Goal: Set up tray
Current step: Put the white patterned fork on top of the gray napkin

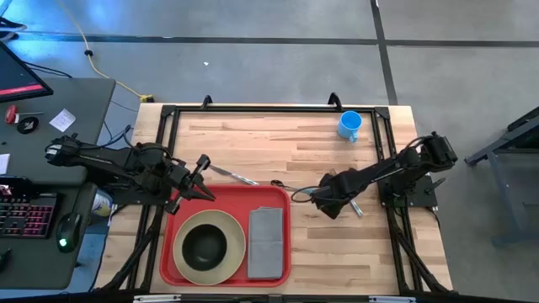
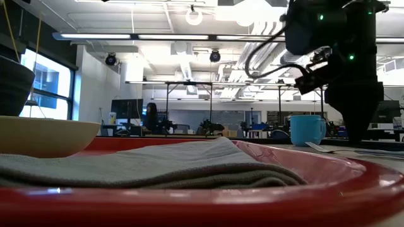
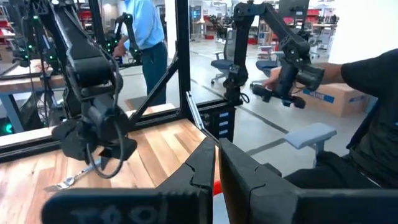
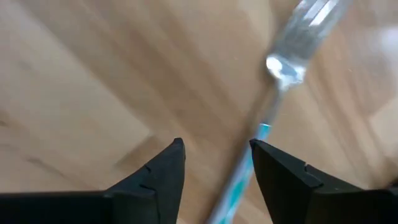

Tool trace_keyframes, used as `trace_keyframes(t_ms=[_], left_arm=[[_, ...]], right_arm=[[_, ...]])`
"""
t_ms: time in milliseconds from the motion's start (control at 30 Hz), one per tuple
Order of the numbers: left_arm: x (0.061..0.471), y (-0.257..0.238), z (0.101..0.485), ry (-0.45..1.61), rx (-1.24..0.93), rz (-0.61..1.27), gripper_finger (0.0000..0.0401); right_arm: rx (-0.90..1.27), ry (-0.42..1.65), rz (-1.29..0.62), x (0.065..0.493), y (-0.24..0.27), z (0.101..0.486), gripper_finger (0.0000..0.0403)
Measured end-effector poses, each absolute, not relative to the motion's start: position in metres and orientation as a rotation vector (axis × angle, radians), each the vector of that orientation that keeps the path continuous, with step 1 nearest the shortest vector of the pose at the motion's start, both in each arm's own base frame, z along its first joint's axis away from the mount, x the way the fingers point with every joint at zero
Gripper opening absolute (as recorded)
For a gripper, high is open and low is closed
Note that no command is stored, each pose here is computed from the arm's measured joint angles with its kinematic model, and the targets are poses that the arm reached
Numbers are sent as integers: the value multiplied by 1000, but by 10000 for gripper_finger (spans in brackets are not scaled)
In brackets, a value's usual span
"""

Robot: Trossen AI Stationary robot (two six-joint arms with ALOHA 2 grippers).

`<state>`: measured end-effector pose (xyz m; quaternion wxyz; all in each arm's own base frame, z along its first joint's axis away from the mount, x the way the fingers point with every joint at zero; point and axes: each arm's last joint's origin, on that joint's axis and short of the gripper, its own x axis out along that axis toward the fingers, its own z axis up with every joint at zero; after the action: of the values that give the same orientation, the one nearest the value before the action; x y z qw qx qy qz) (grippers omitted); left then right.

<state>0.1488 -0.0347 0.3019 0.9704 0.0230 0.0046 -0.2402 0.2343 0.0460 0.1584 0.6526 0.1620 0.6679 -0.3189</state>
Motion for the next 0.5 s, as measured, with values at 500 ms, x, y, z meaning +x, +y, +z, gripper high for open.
trace_keyframes(t_ms=[500], left_arm=[[150,-33,302,14,47,-423,56]], right_arm=[[468,1568,-808,235,2,158,188]])
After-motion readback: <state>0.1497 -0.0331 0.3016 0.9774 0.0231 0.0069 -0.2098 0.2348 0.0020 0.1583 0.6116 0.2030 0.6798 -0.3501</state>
